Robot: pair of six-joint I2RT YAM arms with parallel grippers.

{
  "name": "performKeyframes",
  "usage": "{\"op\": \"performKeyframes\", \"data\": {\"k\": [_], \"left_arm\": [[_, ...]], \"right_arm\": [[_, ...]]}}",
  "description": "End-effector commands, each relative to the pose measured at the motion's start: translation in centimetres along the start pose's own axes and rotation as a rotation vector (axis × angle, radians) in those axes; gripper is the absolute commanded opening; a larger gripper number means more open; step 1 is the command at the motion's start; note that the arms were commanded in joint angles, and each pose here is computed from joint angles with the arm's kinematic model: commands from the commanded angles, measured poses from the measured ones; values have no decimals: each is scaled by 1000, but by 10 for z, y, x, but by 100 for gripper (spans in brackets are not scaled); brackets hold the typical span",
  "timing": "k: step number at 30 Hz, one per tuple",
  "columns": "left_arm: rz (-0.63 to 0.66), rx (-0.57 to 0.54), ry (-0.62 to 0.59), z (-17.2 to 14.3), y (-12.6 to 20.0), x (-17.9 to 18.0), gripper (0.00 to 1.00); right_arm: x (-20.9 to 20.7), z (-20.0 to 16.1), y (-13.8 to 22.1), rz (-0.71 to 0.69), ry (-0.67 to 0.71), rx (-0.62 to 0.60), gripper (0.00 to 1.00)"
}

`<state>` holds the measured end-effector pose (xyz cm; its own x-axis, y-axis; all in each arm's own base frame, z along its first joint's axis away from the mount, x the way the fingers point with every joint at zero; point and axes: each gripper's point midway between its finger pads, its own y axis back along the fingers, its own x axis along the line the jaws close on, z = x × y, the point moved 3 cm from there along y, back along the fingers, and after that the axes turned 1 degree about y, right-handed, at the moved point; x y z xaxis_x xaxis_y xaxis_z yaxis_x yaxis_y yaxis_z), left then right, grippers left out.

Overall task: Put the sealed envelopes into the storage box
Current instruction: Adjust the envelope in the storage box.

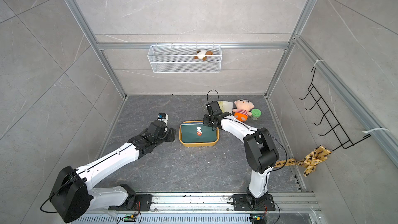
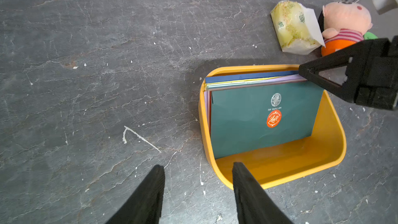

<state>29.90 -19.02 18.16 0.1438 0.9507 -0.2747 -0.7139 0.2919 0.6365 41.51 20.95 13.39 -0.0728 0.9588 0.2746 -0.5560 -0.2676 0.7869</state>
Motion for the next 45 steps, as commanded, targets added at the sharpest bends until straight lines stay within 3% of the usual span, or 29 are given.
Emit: {"op": "performKeyframes", "data": {"k": [1, 11, 23, 37, 45], "left_arm": [[-69, -91, 114, 37, -1, -22, 55], [-104, -61, 151, 66, -57, -63, 43], [-17, 25, 106, 54, -130, -80, 35], [-1, 143, 87, 11, -138, -71, 35], [-15, 42, 74, 42, -113, -75, 41]], "right_arm": [[10, 22, 34, 42, -5, -90, 33], [4, 23, 64, 59, -29, -148, 35], [-19, 0, 76, 33, -39, -135, 35], [-25, -8, 72, 50, -76, -113, 36], [-29, -10, 73, 44, -76, -112, 36]]}}
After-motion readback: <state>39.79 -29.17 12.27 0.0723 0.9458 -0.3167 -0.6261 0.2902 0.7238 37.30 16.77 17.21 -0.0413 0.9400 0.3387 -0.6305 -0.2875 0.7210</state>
